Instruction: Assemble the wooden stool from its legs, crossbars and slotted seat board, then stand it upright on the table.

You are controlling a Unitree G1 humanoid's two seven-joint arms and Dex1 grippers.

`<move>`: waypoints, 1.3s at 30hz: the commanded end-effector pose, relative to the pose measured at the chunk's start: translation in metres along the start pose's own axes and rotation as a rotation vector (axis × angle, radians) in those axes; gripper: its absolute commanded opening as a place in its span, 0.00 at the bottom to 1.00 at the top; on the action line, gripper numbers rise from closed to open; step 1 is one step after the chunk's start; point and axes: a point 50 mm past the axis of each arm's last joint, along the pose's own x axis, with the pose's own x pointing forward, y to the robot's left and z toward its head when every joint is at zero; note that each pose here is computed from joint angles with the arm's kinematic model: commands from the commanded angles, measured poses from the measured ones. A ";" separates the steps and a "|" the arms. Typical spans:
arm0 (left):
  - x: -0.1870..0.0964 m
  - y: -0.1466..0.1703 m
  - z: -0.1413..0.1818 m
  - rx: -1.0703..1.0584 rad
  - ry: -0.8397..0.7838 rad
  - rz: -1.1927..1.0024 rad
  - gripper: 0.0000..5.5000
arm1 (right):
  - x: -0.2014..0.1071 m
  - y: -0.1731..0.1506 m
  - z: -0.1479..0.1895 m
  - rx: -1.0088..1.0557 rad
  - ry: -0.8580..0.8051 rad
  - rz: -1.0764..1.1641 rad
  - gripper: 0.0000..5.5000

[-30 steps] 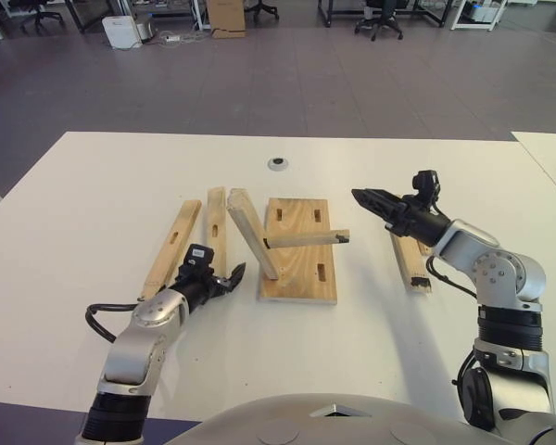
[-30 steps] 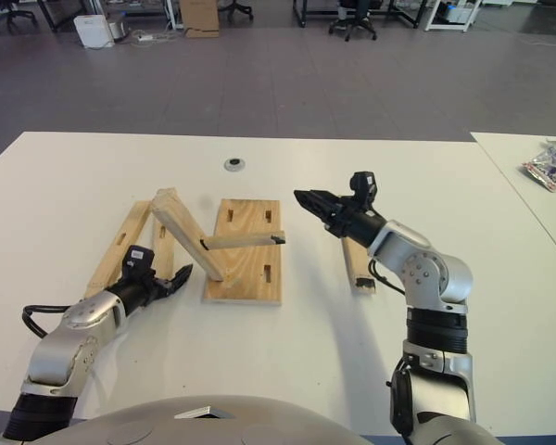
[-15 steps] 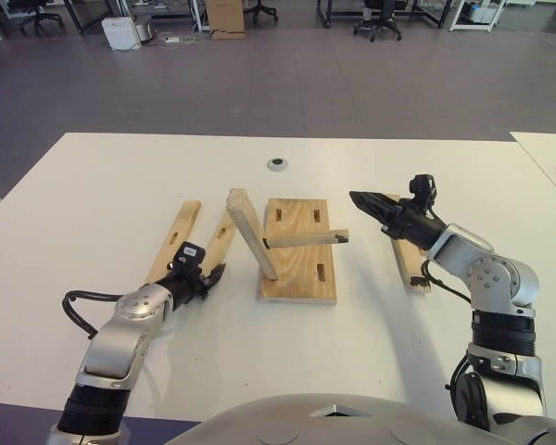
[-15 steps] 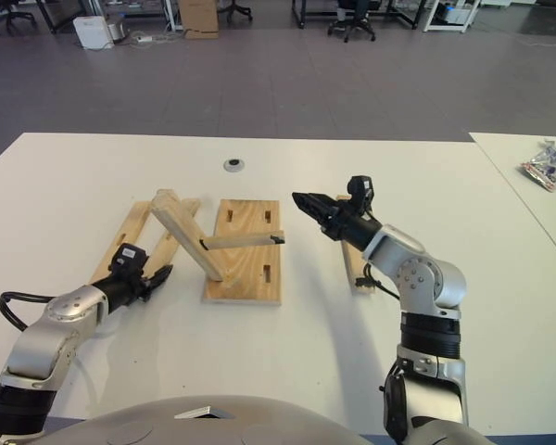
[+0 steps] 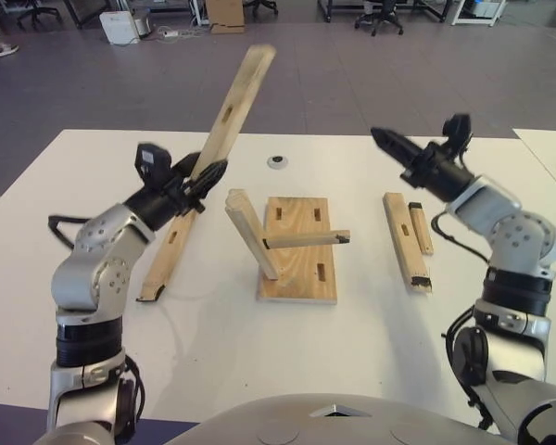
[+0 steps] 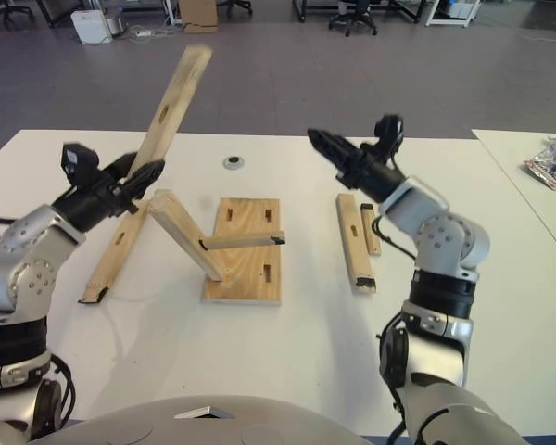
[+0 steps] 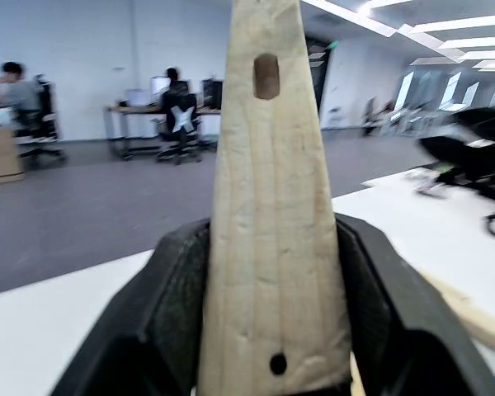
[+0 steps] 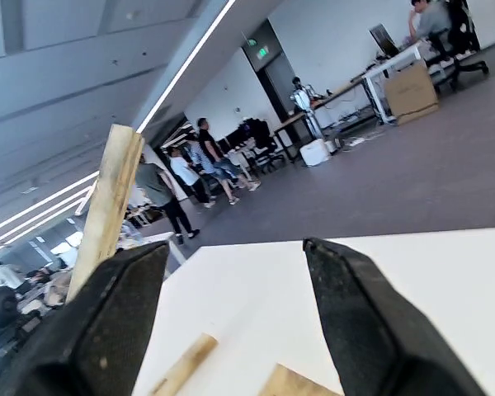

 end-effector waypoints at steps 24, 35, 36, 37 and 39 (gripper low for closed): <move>-0.002 -0.031 0.037 -0.319 0.078 -0.599 0.38 | 0.050 0.086 0.035 0.122 0.151 0.624 0.54; 0.002 -0.022 0.037 -0.285 0.039 -0.499 0.38 | 0.055 0.084 0.039 0.090 0.135 0.577 0.38; 0.002 -0.021 0.037 -0.292 0.028 -0.489 0.38 | 0.055 0.083 0.041 0.085 0.125 0.568 0.38; 0.001 -0.018 0.038 -0.292 0.008 -0.465 0.38 | 0.057 0.082 0.045 0.077 0.102 0.548 0.38; 0.002 -0.012 0.047 -0.273 -0.052 -0.425 0.49 | 0.060 0.078 0.062 0.050 0.024 0.498 0.38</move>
